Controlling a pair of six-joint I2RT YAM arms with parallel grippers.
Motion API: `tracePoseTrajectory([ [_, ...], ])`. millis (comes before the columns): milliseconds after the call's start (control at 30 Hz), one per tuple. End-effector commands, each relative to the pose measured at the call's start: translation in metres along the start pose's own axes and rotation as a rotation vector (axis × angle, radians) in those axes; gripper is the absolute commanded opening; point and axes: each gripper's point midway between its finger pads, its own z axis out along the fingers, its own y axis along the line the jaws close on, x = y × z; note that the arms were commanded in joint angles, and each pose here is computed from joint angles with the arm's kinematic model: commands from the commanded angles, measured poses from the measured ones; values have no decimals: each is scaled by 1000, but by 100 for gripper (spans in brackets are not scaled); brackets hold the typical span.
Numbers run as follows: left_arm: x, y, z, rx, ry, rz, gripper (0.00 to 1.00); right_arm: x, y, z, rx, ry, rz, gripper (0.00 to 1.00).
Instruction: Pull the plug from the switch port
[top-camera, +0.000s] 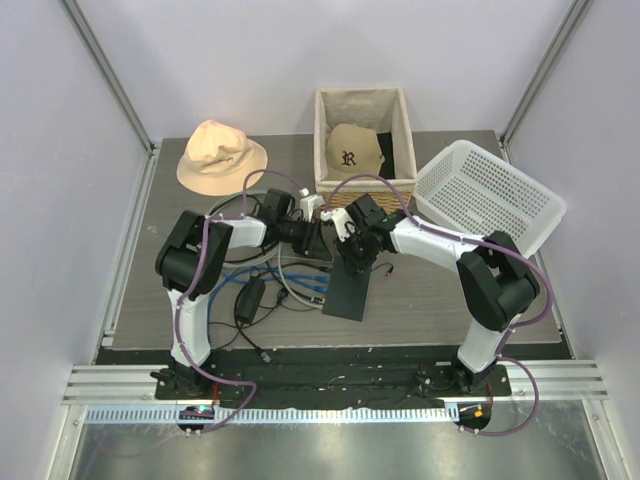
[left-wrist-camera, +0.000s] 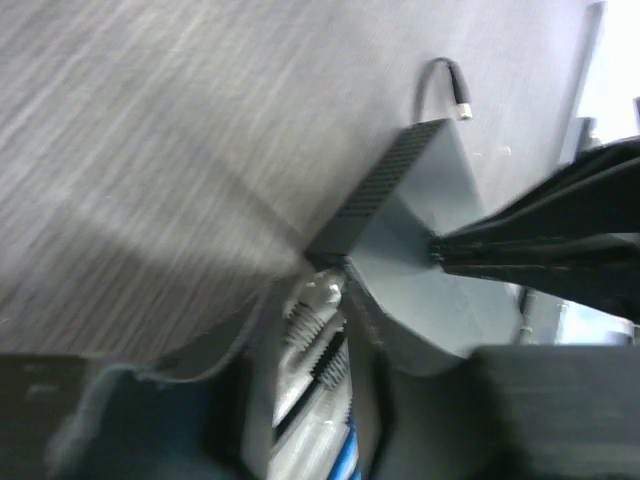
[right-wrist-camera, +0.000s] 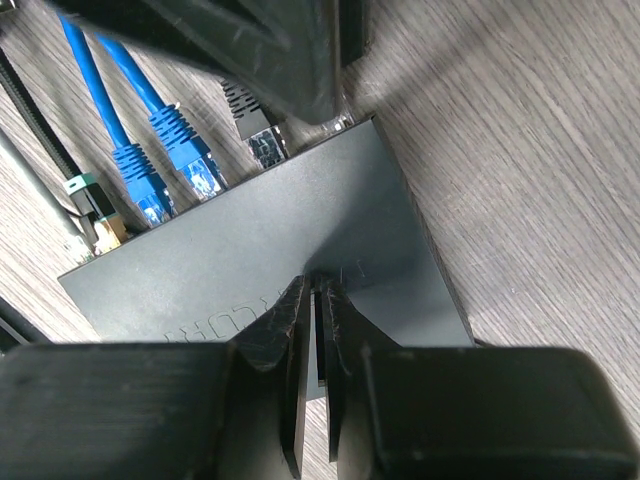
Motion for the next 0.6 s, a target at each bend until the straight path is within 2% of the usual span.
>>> tracePoseTrajectory([
  [0, 47, -11, 2, 127, 152, -170, 40, 38, -3, 3, 26, 120, -21, 14],
  [100, 55, -14, 7, 152, 176, -181, 46, 43, -4, 3, 33, 130, -37, 13],
  [233, 60, -11, 14, 145, 195, -199, 47, 48, -4, 6, 40, 151, -53, 12],
  [433, 68, -4, 23, 134, 223, -229, 38, 37, -1, 11, 31, 139, -60, 11],
  [567, 72, 1, 26, 74, 229, -204, 24, 31, 1, 14, 29, 131, -69, 11],
])
